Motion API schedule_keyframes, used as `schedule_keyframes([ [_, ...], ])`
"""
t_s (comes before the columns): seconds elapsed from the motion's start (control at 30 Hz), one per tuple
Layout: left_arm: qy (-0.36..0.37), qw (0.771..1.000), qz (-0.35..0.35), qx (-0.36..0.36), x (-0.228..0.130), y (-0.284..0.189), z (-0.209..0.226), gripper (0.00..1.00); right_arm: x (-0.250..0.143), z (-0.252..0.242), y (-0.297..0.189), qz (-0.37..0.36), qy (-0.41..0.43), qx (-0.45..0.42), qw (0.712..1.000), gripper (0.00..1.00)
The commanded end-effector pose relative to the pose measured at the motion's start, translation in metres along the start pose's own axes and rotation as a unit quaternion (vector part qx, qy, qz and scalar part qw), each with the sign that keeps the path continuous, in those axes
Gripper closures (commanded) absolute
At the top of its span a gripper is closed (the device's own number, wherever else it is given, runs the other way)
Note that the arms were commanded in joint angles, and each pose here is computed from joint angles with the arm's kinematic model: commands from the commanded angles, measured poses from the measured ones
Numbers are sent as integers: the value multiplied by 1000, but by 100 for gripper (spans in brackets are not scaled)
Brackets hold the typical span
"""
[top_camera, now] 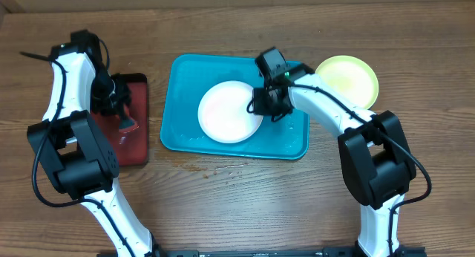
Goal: Clean dirty plates on tray and stack at the side
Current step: 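Return sponge to black tray with left gripper, then carry white plate right and place it on yellow plate stack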
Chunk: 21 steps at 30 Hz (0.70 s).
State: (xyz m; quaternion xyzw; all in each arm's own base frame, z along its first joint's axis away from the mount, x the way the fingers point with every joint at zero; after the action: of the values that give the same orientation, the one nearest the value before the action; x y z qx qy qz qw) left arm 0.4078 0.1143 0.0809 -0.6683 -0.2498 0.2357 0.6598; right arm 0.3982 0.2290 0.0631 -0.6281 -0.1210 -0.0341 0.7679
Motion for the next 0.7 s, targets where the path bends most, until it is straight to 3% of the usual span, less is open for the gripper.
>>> schedule_keyframes([
  [0.0, -6, 999, -30, -23, 10, -26, -5, 26, 39, 6, -65, -103, -30, -51, 993, 96],
  [0.03, -6, 999, -29, -22, 9, -26, -5, 3, 42, 8, -75, -115, -37, -63, 991, 96],
  [0.07, -6, 999, -28, -22, 9, -25, -4, 0, 44, 10, -83, -125, -48, -76, 988, 96],
  [0.23, -4, 999, -28, -22, 8, -25, -6, 0, 52, 12, -122, -194, -100, -200, 955, 96],
  [0.43, -4, 999, -28, -21, 8, -25, -6, 0, 47, 31, -152, -228, -229, -348, 880, 96],
  [0.67, -4, 999, -28, -21, 8, -25, -6, 0, 44, 59, -195, -281, -281, -478, 783, 96],
])
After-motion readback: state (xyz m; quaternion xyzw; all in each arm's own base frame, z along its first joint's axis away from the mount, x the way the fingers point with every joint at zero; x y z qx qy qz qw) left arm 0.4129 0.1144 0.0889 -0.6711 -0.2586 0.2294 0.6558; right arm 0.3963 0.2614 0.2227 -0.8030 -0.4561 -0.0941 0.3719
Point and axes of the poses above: each gripper's point midway between its finger pads, its own y axis out along the fingers, its own z axis along the line the jaws close on, x = y × z, the point moved 2 cm from there along -y, back along the fingers, and after that the axes turned 5 degrees about -y, right-handed, at the moved point
